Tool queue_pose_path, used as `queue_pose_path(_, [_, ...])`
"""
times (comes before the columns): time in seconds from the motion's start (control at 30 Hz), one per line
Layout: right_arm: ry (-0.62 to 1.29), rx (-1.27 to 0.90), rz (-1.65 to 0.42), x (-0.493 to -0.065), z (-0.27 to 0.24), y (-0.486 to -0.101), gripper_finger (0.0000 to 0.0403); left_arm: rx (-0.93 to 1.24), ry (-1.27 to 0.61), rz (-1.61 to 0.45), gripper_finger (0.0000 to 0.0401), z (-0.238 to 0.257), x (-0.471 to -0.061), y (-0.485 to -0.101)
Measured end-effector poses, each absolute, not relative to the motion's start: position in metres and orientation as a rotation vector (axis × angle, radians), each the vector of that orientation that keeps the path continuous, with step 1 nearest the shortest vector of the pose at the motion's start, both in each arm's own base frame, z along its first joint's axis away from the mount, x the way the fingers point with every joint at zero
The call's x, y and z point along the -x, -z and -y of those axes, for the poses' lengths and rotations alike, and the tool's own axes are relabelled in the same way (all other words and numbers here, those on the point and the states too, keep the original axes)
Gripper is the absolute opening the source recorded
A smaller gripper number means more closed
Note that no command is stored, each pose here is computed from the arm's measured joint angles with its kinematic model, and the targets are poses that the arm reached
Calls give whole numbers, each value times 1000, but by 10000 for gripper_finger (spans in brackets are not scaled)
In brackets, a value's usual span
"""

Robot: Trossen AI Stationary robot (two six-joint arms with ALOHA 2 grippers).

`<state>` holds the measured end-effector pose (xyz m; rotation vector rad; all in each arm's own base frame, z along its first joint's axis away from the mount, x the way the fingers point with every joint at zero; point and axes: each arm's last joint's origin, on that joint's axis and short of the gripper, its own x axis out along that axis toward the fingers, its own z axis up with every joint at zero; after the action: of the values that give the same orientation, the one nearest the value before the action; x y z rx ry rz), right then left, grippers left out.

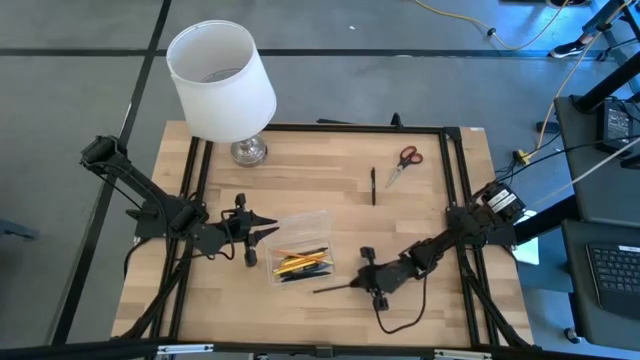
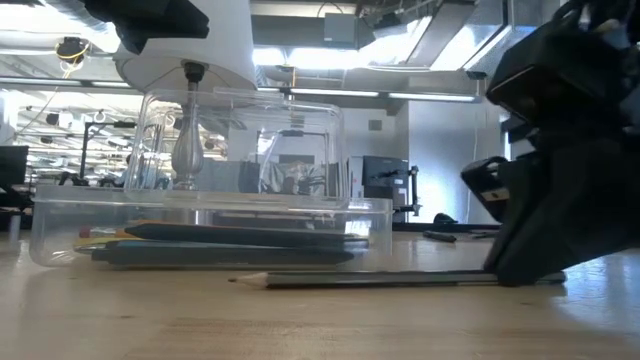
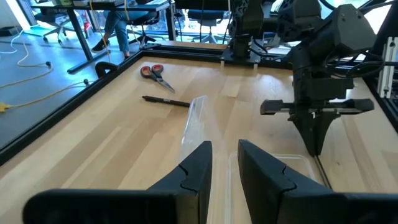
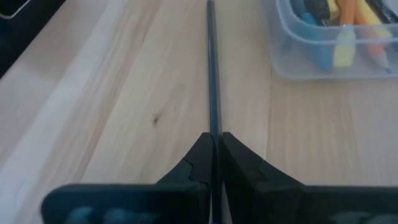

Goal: Pick & place school supplies into a supply box
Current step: Put the black pencil into the transparent supply box

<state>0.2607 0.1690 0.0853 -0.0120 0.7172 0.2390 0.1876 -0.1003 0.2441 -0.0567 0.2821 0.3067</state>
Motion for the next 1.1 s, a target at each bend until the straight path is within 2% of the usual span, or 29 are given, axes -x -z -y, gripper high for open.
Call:
queue_pose_path(0.57, [-203,50,-665,-256,-173,-102,26,56,-307,-282,72,100,-188,-244])
queue_pose_path(0.77, [-221,41,-587,-259,-174,-133,26,55,-308,-282,72,100,-188,-244])
queue_pose_path(0.9, [-137,25,-518,-263,-165,-157,26,54,-312,-281,72,100,-188,-244])
queue_pose_path(1.1, [-74,36,-501,-282,-142,-164,28,54,-314,-280,72,100,-188,-244])
